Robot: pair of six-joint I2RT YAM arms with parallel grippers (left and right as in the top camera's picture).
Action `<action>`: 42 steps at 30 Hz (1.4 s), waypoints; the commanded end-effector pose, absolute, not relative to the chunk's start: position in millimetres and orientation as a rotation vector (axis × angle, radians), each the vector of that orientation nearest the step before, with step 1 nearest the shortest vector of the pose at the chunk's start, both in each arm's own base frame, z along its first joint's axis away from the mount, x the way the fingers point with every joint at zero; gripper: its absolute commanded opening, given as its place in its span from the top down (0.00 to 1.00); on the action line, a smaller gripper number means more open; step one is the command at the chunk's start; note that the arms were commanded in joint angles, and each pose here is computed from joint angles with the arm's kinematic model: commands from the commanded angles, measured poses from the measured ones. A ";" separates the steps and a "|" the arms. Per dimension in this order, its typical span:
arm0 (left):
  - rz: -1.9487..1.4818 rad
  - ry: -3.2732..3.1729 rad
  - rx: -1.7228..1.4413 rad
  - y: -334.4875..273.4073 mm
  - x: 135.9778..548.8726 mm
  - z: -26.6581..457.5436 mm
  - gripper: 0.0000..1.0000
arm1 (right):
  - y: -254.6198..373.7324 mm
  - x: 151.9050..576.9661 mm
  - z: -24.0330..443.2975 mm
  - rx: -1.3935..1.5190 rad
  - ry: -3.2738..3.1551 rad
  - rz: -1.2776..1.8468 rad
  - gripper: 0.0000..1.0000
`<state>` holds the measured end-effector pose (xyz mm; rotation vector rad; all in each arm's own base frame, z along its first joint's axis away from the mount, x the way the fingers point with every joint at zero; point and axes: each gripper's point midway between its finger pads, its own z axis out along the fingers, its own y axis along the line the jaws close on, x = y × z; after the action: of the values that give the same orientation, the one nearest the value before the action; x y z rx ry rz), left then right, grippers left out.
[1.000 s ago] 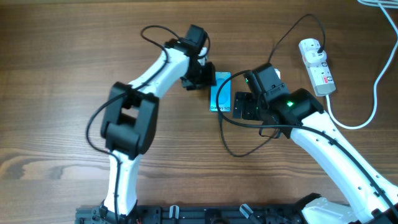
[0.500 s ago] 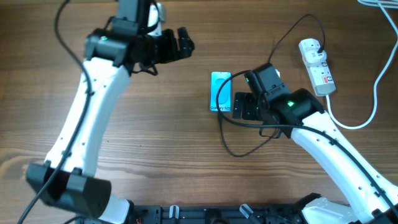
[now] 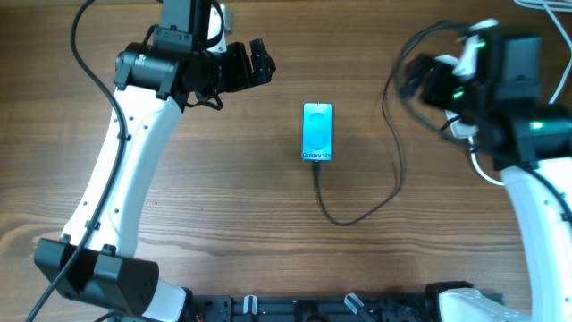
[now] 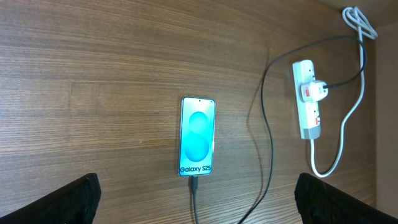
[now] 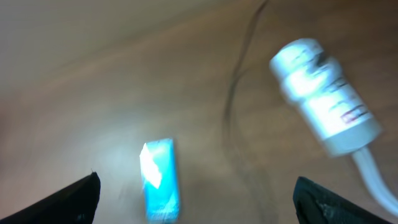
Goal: Plug charger to phone and switch on socket
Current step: 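Move the right gripper over the white power strip's switches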
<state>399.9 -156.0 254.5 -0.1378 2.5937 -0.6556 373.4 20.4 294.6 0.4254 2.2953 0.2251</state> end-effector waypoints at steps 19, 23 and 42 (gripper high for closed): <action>-0.638 2.589 -0.123 -153.9 400.7 254.8 0.00 | -186.1 419.8 163.0 1.248 2.210 0.030 0.00; -0.638 2.589 -0.123 -153.9 400.7 254.8 0.00 | -208.7 423.9 131.2 1.366 2.167 -0.094 0.00; -0.638 2.589 -0.123 -153.9 400.7 254.8 0.00 | -179.5 448.7 28.7 1.423 2.342 0.141 0.00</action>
<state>399.8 -155.9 254.4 -0.1381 2.5940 -0.6550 443.7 -189.0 32.1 1.4181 2.3313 0.0669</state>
